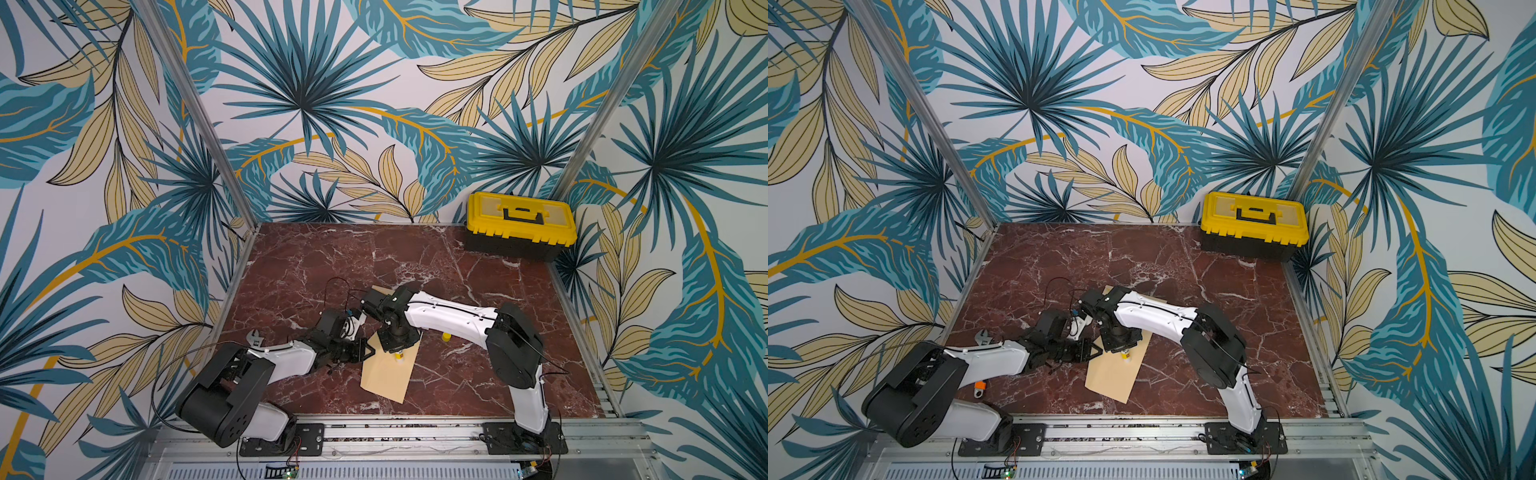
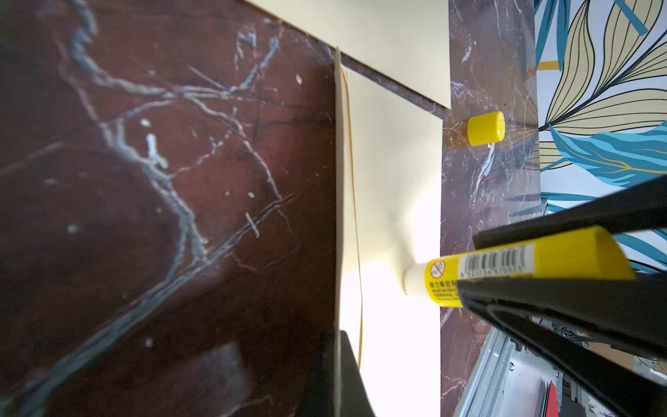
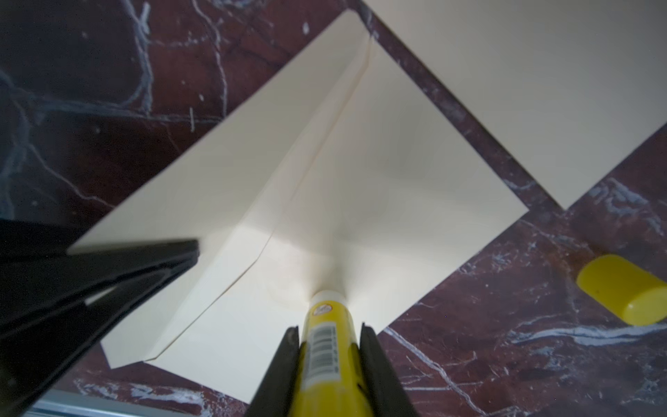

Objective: Seal the envelope with a glue stick
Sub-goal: Apply the envelope at the center of the board.

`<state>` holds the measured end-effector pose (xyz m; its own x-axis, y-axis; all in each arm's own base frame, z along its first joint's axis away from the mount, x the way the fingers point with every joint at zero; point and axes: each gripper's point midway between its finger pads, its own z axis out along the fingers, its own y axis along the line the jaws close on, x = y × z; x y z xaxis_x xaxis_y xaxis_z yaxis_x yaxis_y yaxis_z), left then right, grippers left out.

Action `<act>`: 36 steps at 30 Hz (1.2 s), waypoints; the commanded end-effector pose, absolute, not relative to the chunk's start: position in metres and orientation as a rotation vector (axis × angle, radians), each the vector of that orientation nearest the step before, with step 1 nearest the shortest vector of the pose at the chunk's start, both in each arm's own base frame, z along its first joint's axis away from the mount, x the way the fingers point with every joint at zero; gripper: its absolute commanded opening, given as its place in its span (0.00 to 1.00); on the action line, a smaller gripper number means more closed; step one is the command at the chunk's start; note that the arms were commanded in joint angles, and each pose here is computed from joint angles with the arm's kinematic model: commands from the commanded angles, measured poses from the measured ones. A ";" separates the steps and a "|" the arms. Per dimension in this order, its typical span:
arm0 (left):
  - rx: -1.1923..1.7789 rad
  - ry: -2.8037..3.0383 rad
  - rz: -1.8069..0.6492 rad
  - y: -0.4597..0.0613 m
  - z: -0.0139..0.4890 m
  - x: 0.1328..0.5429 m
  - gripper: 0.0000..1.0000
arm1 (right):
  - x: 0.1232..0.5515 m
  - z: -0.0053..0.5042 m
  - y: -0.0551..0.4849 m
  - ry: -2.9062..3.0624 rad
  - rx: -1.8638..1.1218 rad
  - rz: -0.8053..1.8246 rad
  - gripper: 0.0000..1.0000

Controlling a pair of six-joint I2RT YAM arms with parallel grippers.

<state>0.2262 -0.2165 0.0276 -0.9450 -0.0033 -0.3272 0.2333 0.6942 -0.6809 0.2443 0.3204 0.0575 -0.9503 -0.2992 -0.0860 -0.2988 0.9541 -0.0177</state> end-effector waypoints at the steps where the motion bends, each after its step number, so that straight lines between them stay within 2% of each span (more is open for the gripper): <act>1: 0.199 2.602 -1.114 -0.218 0.031 0.228 0.00 | 0.263 0.036 0.343 2.971 -0.380 0.071 0.00; 5: 0.197 2.600 -1.108 -0.217 0.033 0.229 0.00 | 0.257 0.030 0.344 2.964 -0.353 0.134 0.00; 8: 0.196 2.602 -1.106 -0.217 0.032 0.229 0.00 | 0.249 0.029 0.327 2.964 -0.372 0.082 0.00; 14: 0.176 2.597 -1.107 -0.217 0.031 0.231 0.00 | 0.267 0.047 0.314 2.739 -0.419 0.005 0.00; 19: 0.167 2.605 -1.111 -0.217 0.030 0.230 0.00 | 0.251 0.039 0.335 2.708 -0.488 0.080 0.00; 26: 0.169 2.616 -1.100 -0.216 0.029 0.230 0.00 | 0.226 0.041 0.321 2.744 -0.556 0.084 0.00; 31: 0.169 2.616 -1.096 -0.216 0.031 0.230 0.00 | 0.237 0.037 0.299 2.719 -0.543 -0.051 0.00; 36: 0.163 2.615 -1.086 -0.215 0.033 0.231 0.00 | 0.249 0.037 0.320 2.712 -0.519 0.027 0.00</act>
